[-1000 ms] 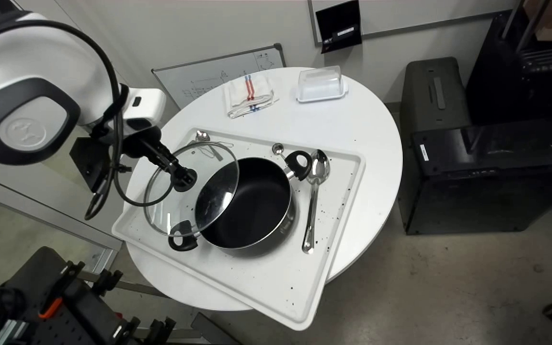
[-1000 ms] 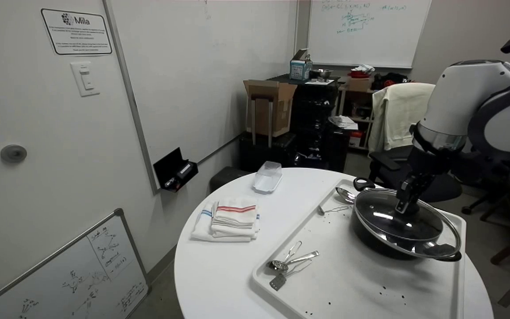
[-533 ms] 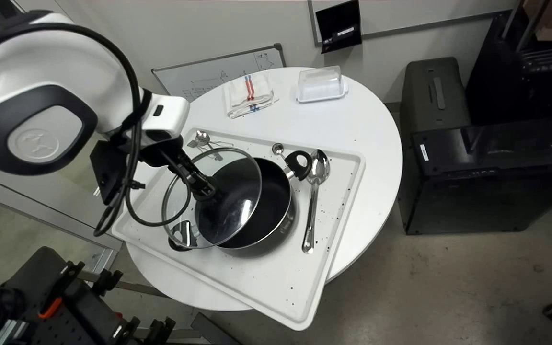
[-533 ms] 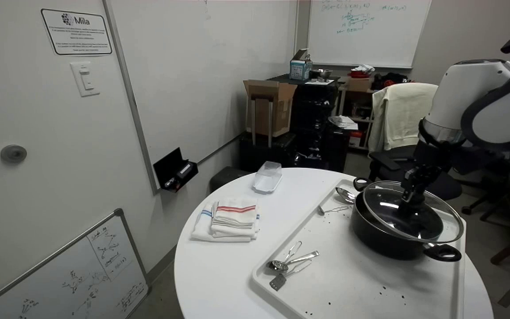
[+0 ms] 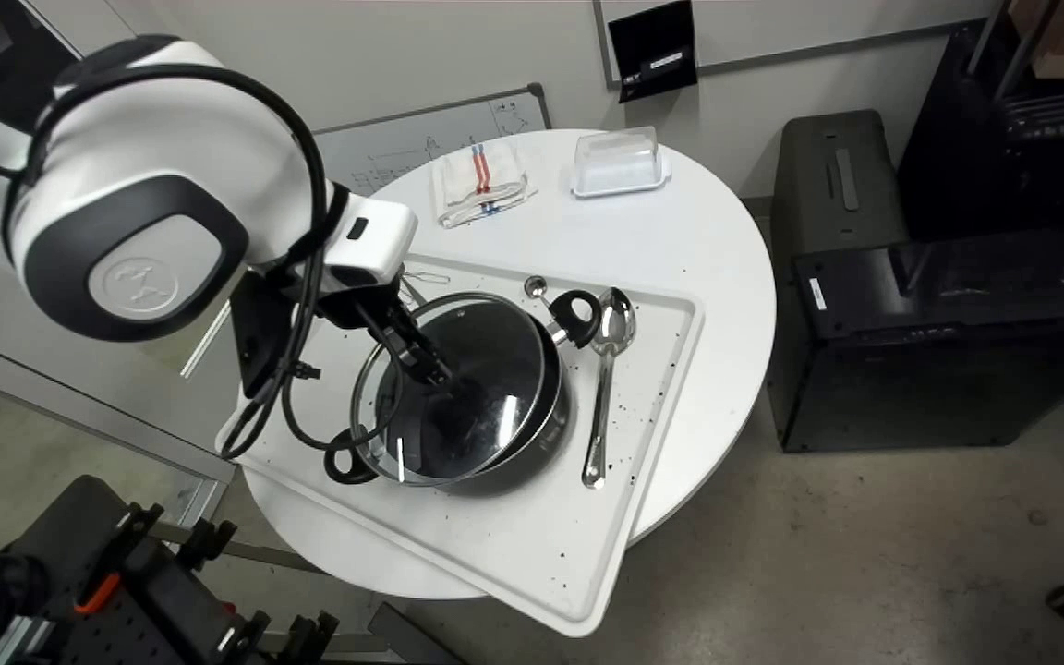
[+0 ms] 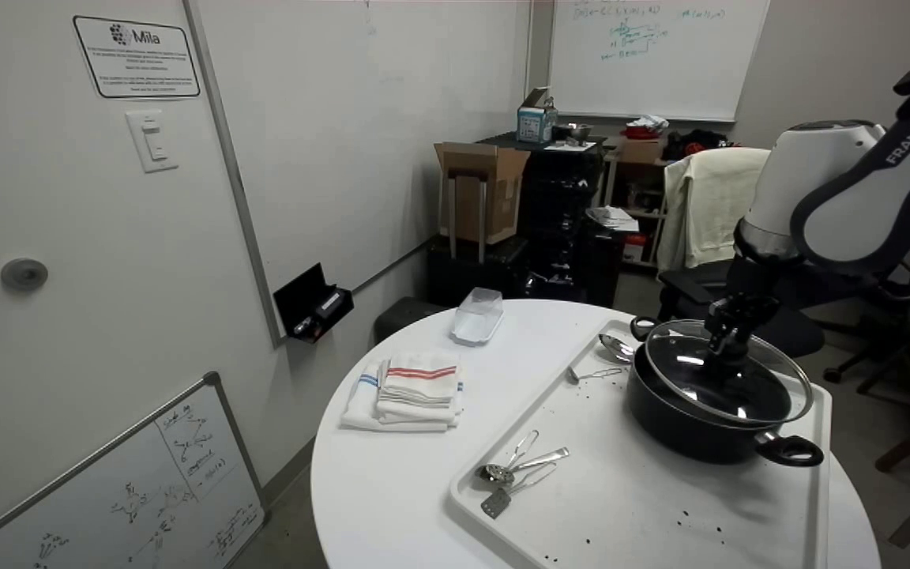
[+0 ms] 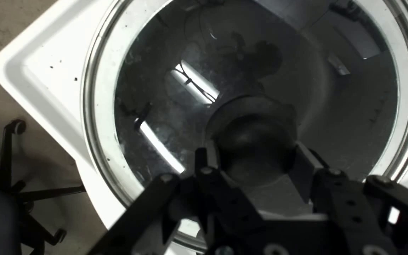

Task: Pick up the lid from the table and put it on the pot

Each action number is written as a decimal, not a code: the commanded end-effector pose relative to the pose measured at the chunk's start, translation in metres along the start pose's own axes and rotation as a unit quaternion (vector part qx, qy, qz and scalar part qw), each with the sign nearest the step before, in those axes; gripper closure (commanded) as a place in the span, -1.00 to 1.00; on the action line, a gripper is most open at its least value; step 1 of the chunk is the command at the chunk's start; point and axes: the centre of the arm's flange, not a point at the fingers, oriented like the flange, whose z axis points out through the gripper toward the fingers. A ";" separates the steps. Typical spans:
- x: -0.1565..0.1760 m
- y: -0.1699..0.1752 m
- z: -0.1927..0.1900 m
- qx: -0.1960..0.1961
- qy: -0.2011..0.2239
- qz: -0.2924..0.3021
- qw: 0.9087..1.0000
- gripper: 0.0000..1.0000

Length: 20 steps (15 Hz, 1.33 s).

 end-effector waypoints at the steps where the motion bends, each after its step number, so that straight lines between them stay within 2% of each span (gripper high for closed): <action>1: 0.021 -0.004 0.008 0.000 0.003 0.031 1.000 0.50; 7: 0.027 -0.009 0.018 0.000 0.001 0.044 0.999 0.50; 20: 0.017 -0.017 0.025 0.002 -0.023 0.039 0.999 0.50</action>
